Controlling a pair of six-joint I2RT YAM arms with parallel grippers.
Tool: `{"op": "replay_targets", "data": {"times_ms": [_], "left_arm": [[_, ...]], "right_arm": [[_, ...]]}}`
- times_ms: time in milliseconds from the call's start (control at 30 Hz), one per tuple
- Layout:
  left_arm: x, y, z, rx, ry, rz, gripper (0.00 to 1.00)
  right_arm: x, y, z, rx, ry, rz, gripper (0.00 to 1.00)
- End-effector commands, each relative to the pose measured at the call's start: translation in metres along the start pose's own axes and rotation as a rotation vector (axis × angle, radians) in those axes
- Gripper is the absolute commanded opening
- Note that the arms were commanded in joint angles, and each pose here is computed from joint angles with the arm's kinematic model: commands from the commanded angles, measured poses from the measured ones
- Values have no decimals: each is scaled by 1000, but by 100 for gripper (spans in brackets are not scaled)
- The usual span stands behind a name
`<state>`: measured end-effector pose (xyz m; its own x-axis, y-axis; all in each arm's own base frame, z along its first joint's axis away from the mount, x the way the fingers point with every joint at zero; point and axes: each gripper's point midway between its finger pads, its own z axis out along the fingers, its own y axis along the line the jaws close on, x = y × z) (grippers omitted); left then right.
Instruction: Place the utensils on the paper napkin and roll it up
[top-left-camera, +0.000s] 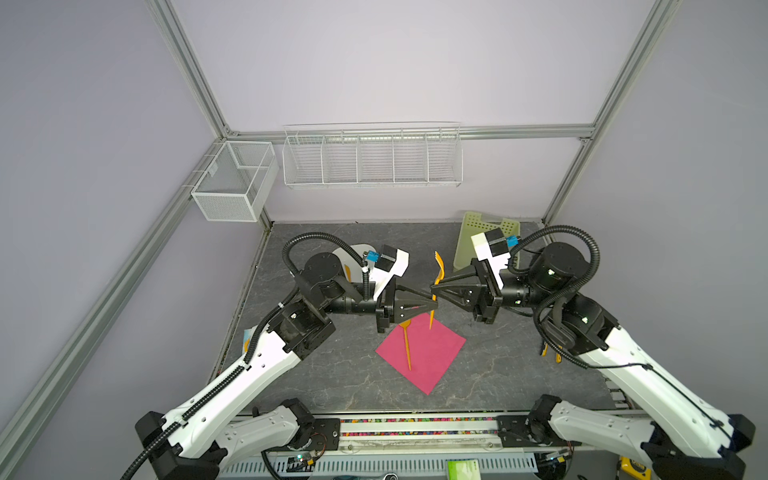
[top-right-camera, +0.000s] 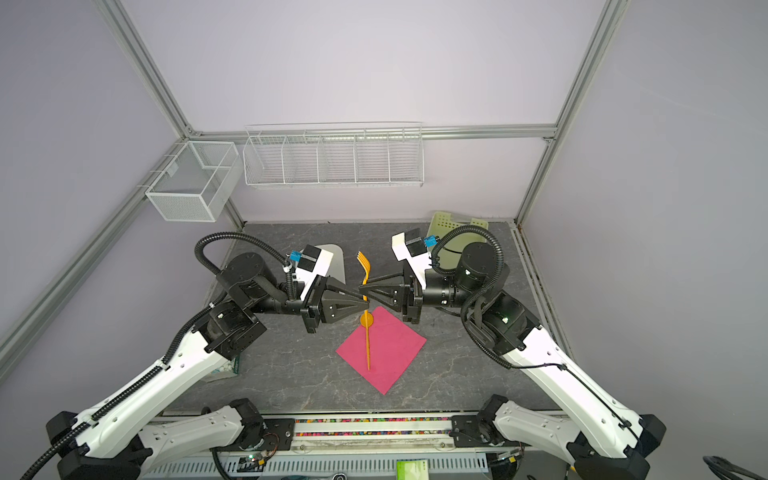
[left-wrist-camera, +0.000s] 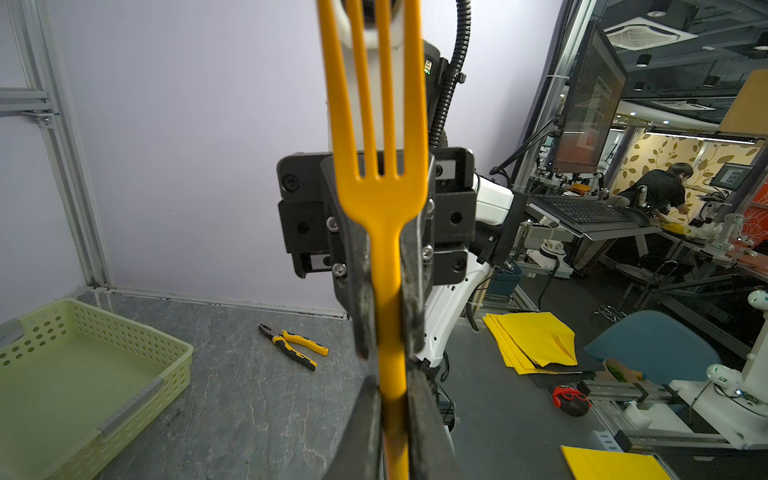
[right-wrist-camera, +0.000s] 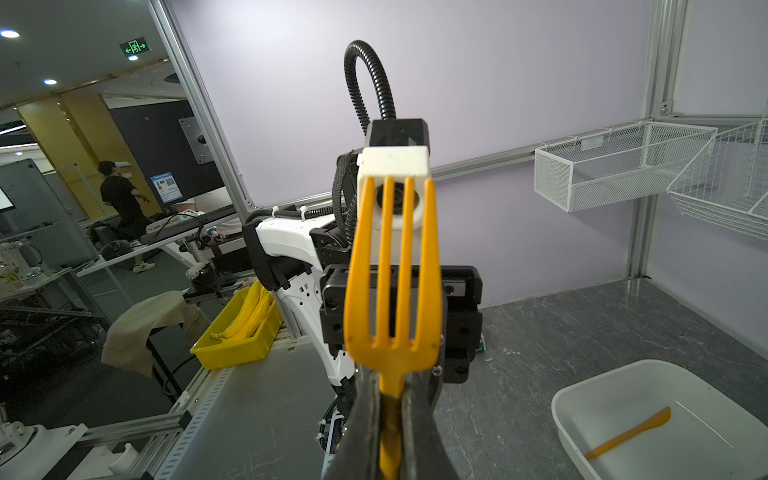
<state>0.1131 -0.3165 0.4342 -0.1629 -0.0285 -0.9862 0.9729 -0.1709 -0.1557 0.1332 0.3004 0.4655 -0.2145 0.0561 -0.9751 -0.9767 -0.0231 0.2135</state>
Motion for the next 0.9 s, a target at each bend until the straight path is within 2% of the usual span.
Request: {"op": "replay_targets", "data": {"times_ms": [0, 433, 667, 867], "left_arm": [[-17, -10, -1, 17, -32, 66, 13], [-22, -12, -3, 5, -47, 78, 16], [-23, -9, -4, -12, -51, 79, 15], [-23, -8, -4, -17, -50, 81, 10]], "right_arm": [[-7, 3, 0, -4, -17, -28, 7], [-7, -1, -1, 27, -14, -28, 7], [-6, -1, -1, 33, -10, -24, 7], [-6, -1, -2, 34, -10, -24, 7]]}}
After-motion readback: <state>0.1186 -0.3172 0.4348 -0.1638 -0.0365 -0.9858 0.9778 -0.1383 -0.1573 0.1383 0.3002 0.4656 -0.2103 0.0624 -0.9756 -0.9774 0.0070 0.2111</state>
